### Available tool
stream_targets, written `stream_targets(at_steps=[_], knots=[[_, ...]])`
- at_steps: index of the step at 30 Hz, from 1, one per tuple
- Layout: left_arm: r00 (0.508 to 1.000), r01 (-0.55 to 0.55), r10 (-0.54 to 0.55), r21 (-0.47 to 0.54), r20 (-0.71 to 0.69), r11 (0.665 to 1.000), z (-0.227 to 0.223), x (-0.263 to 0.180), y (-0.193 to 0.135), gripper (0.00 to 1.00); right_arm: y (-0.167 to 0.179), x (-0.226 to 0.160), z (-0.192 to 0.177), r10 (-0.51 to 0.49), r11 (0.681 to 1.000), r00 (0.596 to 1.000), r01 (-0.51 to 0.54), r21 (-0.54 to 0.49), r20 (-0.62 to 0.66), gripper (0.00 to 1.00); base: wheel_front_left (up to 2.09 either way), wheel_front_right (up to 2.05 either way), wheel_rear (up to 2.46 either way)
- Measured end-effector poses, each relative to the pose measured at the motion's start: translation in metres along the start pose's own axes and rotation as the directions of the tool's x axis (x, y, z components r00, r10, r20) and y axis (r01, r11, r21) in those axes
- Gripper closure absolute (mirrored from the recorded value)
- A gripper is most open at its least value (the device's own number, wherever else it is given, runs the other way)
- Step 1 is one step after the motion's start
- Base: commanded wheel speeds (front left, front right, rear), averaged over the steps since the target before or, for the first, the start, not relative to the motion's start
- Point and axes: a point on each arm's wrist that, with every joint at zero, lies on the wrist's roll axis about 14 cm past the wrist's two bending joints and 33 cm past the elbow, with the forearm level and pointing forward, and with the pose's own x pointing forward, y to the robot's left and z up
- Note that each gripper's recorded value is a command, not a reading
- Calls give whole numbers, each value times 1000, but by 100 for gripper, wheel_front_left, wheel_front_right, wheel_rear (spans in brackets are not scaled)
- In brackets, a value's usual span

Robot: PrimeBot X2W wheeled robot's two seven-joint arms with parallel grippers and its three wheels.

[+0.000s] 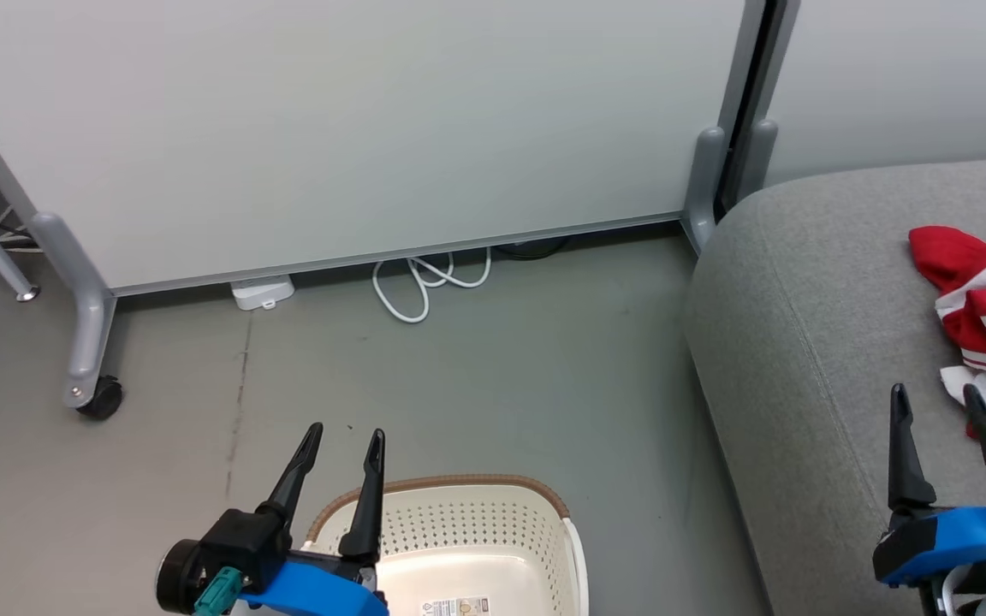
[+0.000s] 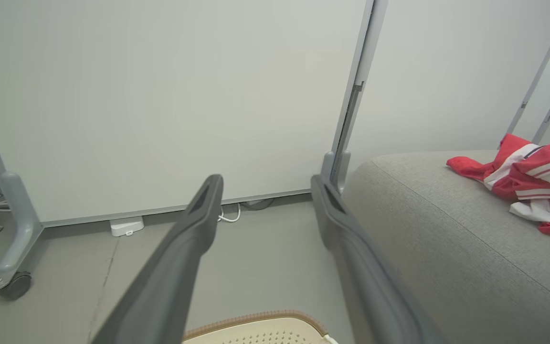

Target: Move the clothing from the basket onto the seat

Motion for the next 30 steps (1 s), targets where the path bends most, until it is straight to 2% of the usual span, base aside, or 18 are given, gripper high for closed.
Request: stream_targets(at_steps=[8, 15, 30], knots=[[991, -134, 134, 3, 15, 991, 4, -26, 39, 0, 47, -11, -4, 131, 989, 991, -130, 70, -11, 0, 0, 0, 0], [979, -205, 205, 8, 11, 979, 3, -42, 61, 0, 77, -21, -13, 219, 972, 975, -215, 100, -39, 0, 0, 0, 0], [974, -226, 226, 0, -5, 974, -3, -49, 64, 0, 79, -31, -22, 228, 967, 972, -218, 134, -63, 0, 0, 0, 0]])
